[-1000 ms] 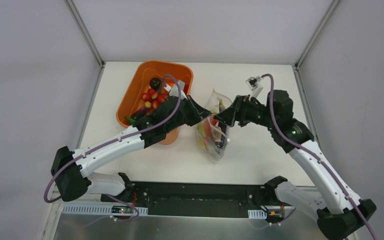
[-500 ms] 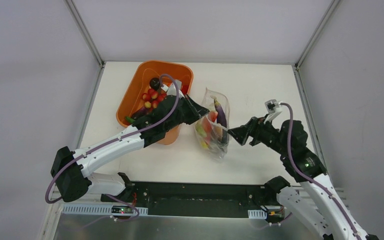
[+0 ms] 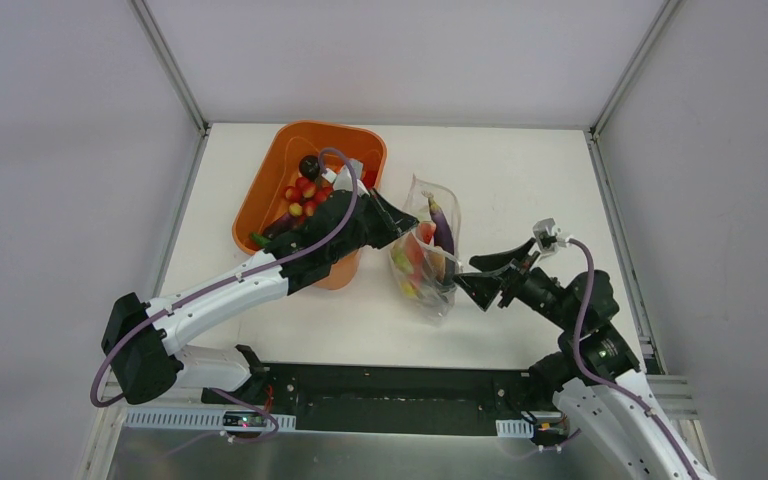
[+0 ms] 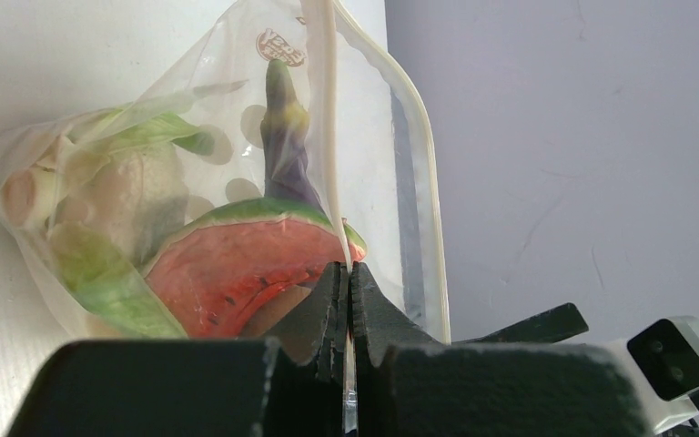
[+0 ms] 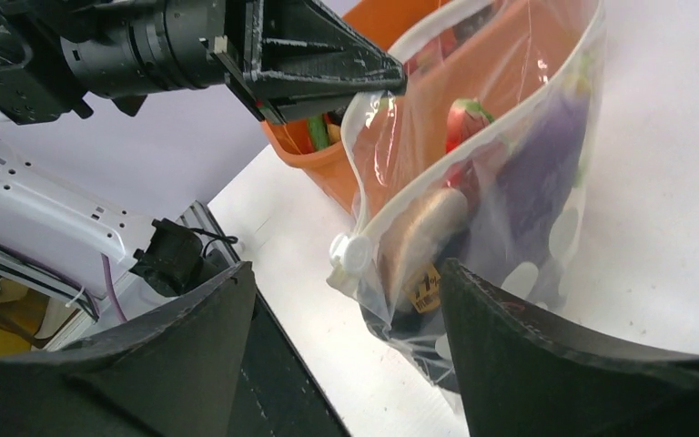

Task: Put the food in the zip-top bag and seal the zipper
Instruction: Zip the zipper food storage bag at the center of the board.

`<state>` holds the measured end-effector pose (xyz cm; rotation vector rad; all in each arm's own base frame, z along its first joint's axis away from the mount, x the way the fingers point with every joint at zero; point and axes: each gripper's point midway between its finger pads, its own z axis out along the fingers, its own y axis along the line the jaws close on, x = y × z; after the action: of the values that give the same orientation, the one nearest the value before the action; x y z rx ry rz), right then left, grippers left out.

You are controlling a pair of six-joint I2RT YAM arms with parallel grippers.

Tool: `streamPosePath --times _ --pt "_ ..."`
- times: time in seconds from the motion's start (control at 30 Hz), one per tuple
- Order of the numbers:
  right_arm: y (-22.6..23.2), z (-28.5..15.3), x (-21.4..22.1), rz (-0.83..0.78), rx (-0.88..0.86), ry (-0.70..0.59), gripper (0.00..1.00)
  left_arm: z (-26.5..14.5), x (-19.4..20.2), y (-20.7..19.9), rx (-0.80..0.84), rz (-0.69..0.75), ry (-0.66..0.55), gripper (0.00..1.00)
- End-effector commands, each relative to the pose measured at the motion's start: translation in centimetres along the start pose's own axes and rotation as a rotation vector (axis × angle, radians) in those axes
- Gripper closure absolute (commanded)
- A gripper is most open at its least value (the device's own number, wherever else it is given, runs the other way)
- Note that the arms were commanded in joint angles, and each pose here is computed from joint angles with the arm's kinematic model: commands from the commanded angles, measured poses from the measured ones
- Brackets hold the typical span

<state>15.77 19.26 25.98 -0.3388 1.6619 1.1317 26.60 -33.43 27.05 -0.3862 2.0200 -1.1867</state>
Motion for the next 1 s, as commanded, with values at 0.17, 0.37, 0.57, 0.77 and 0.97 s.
streamPosePath --times 0.17,0.37,0.57,0.77,0.97 --pt "-0.5 1.0 -1.9 -0.107 -0.009 -0.101 0.39 0.0 -1.4 -1.7 0.055 -0.034 -0.047 1.0" --pt "0.2 0.9 -1.4 -0.137 -0.048 -0.107 0.38 0.3 -1.2 -1.8 0.056 -0.038 -0.039 1.0" --pt "-0.9 1.7 0.0 -0.171 0.009 -0.06 0.38 0.4 -1.2 -1.8 0.052 -0.04 -0.04 1.0" --pt "-0.7 2.1 0.8 -0.236 0.027 -0.062 0.38 0.3 -1.3 -1.8 0.051 -0.04 -0.041 1.0" --pt "-1.2 2.5 2.1 -0.277 0.036 -0.061 0.38 0.5 -1.2 -2.0 0.06 -0.047 -0.04 1.0"
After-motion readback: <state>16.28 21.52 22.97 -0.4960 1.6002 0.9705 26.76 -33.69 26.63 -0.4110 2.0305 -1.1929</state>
